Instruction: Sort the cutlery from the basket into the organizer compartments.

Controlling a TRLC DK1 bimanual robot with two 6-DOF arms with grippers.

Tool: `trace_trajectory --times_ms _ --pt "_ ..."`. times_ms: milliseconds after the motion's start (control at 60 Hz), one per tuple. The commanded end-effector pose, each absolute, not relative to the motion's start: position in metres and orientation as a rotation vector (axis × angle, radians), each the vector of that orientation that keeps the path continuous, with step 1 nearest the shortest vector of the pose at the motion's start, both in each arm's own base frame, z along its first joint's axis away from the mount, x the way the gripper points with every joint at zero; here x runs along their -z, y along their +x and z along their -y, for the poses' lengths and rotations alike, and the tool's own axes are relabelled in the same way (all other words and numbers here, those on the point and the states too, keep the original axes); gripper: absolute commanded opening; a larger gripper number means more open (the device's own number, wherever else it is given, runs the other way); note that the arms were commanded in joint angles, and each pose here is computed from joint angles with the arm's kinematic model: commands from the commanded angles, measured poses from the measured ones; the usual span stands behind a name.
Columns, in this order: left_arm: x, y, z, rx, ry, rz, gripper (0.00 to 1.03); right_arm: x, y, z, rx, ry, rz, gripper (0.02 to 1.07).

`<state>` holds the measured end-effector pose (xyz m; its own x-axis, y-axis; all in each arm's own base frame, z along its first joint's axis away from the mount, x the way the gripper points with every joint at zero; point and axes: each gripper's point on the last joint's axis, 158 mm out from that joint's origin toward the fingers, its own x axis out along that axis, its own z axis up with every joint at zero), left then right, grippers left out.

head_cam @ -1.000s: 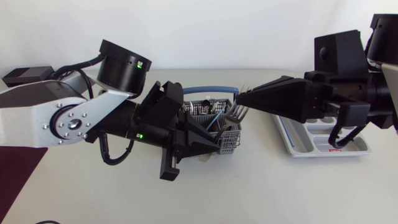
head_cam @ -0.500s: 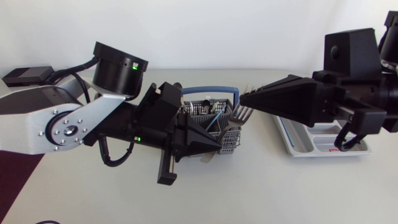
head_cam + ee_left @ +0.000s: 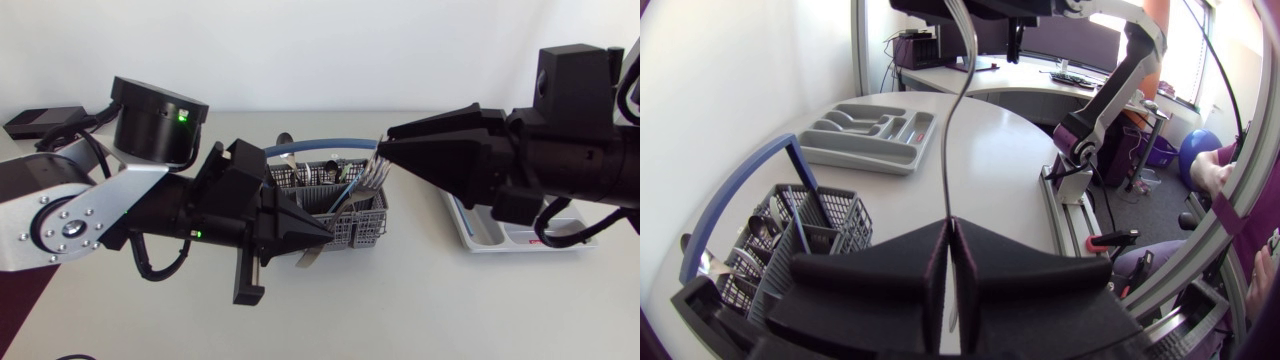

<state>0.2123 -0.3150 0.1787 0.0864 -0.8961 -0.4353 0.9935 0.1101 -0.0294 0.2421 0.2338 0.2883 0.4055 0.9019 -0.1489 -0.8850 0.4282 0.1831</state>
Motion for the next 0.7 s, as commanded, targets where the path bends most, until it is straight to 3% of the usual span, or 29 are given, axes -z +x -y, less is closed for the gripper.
trace_trajectory --times_ms 0,267,683 --pt "-0.188 0.200 0.315 1.483 0.315 -0.335 0.02 -0.267 0.250 -0.230 -1.033 -0.009 -0.238 0.73" --pt "-0.186 0.198 0.313 1.471 0.328 -0.329 0.02 -0.267 0.266 -0.212 -0.836 -0.125 -0.174 0.75" --pt "-0.179 0.202 0.314 1.435 0.361 -0.335 0.02 -0.266 0.269 -0.203 -0.803 -0.131 -0.169 0.77"
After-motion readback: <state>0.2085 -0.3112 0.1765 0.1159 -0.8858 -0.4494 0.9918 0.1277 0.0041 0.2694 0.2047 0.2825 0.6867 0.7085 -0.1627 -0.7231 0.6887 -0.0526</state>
